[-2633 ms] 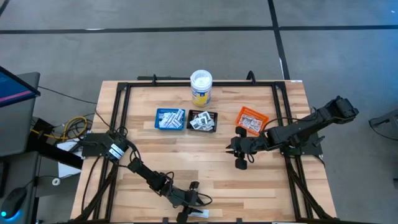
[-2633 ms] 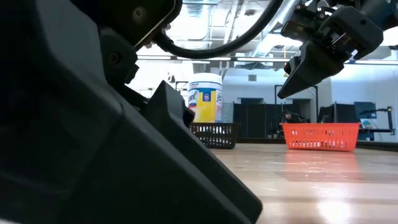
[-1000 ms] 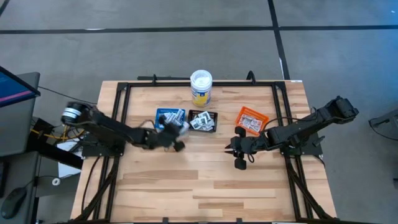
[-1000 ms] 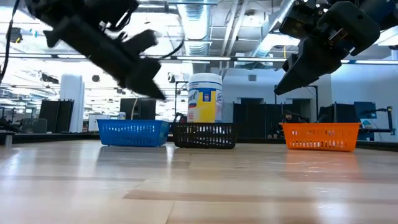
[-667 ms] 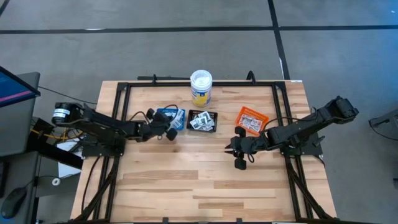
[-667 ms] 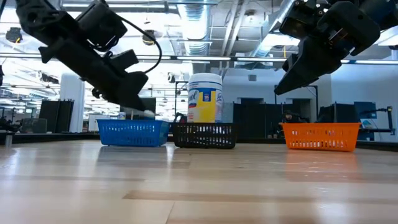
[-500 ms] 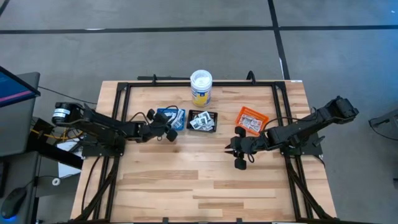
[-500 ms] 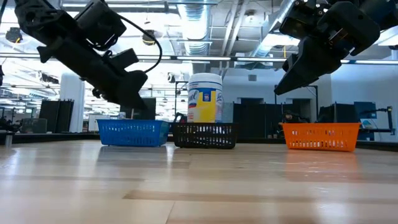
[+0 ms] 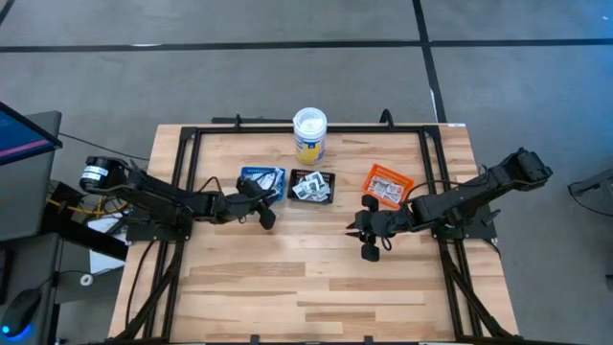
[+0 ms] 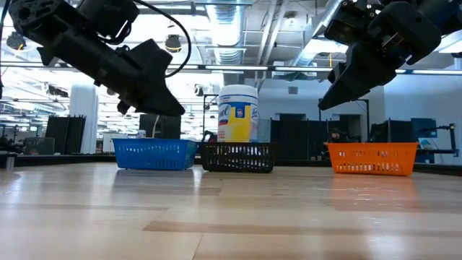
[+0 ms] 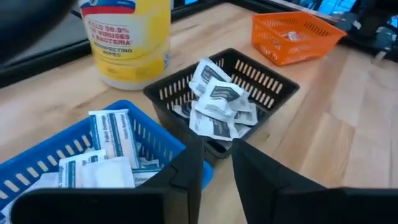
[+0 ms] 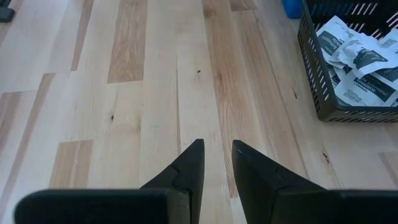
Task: Pick & Place First Aid Supplies
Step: Put the blue bandage into the blue bin
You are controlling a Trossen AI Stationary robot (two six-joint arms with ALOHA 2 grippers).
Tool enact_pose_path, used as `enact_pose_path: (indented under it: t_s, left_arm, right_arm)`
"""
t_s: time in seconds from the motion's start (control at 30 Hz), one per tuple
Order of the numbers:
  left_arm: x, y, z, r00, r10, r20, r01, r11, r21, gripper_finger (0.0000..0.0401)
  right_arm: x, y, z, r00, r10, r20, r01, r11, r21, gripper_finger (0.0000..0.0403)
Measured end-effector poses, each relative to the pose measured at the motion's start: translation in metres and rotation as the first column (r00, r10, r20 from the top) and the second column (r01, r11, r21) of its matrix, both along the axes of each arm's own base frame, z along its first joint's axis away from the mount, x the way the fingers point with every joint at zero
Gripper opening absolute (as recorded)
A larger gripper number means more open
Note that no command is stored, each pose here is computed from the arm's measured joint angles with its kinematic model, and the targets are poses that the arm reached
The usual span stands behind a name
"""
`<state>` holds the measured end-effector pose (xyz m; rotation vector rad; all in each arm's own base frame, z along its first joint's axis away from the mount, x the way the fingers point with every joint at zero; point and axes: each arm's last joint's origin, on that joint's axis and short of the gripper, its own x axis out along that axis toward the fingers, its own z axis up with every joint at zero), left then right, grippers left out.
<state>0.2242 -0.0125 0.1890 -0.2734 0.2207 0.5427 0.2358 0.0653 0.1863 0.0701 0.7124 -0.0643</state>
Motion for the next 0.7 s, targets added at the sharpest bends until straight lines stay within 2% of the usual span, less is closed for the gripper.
enact_pose_path:
  t_s: [0.2,0.4,0.7]
  left_arm:
    - [-0.003,0.009,-0.006,0.995,0.063,-0.083,-0.059,0.997,0.047,0.0072]
    - [-0.009,0.025,-0.018,0.972,0.156,-0.179,-0.161,0.987,-0.018,0.0061]
    - [-0.013,0.047,-0.02,0.947,0.255,-0.195,-0.264,0.964,-0.026,0.0049]
  right_arm:
    - [0.0,0.0,0.0,1.0,0.0,0.0,0.0,1.0,0.0,0.0077]
    - [0.0,0.0,0.0,1.0,0.0,0.0,0.0,1.0,0.0,0.0077]
    - [0.0,0.0,0.0,1.0,0.0,0.0,0.0,1.0,0.0,0.0077]
